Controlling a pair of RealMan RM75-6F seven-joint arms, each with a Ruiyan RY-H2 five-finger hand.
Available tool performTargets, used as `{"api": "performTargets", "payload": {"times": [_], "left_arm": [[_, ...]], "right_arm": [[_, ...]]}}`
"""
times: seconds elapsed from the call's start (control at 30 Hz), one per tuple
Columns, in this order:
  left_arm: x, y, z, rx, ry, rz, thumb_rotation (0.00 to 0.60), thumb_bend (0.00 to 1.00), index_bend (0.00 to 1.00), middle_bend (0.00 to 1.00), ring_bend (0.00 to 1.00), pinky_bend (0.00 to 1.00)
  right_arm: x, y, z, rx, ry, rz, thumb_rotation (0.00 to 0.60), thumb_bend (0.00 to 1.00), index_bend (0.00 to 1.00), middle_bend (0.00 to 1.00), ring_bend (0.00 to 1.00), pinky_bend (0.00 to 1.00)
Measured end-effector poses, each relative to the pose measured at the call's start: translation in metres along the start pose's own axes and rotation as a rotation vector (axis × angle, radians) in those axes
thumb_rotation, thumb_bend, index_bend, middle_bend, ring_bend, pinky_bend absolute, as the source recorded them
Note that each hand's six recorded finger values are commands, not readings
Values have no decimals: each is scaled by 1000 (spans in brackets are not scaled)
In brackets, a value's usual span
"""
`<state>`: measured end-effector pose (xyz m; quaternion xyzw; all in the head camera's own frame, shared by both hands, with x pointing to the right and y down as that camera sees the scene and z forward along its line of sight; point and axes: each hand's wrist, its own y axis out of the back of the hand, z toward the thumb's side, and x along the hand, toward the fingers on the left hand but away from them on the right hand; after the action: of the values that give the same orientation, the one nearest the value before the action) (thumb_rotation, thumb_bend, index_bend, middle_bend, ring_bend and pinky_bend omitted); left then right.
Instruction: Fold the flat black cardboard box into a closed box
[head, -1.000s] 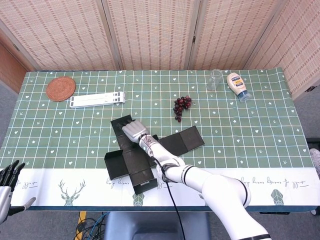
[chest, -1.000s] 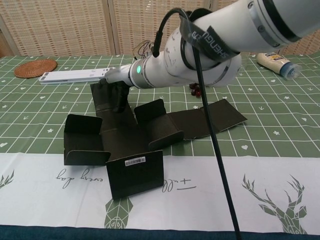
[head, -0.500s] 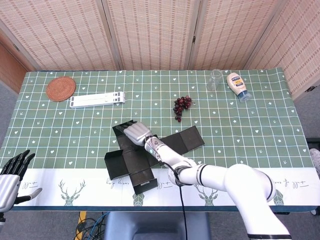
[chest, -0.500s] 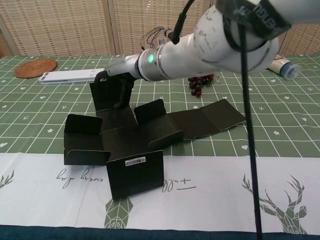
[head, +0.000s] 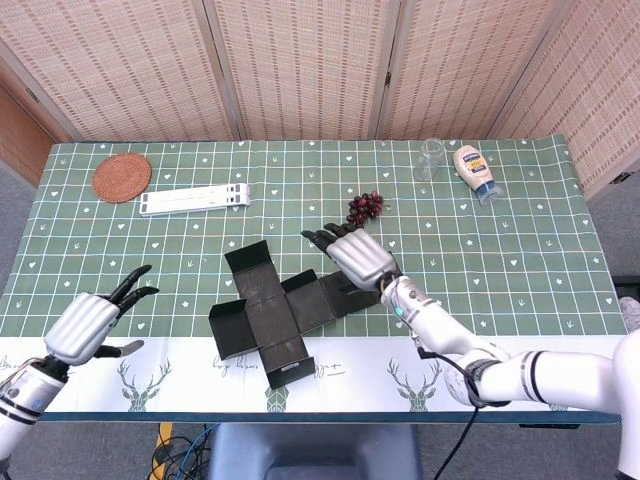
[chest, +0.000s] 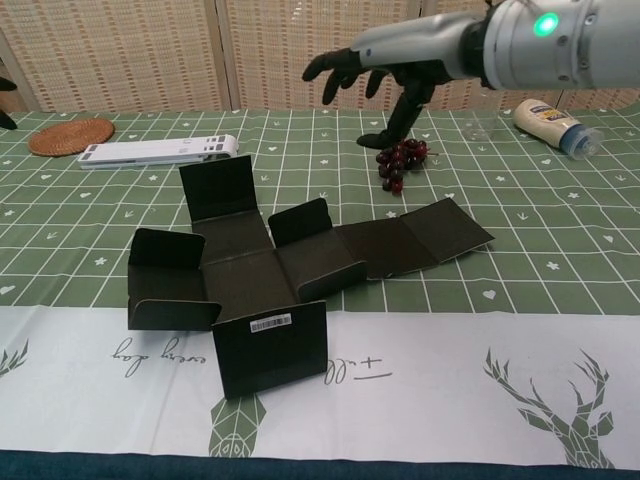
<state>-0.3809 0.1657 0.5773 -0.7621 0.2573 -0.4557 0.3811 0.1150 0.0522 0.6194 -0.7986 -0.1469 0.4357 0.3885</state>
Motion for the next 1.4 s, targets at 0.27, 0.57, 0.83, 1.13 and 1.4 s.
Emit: {"api": "performTargets", "payload": {"times": [0.27,0.57,0.83,1.13,1.4], "left_arm": [[50,-14,25,44,-94,-159,600,538,103,57,732,854],[97,-41,52,87,-115,-342,600,588,0,0,696,872],[137,-52,63,112,-92,-410,600,592,0,0,694,873],[176,-52,55,128,-7,-453,600,613,0,0,694,875],[199,-64,38,122,103,-509,600,613,0,0,694,877]], "right_arm": [[38,-4,-37,-12,-70,-4,600,456,0,135,124,148],[57,-9,-53,-48,-95,-13,600,458,0,135,124,147],[62,-13,-63,-74,-103,-18,600,464,0,135,124,148],[67,-18,-67,-94,-99,-16,600,472,0,135,124,147],[71,-22,-71,-102,-99,-14,600,475,0,135,124,147]]}}
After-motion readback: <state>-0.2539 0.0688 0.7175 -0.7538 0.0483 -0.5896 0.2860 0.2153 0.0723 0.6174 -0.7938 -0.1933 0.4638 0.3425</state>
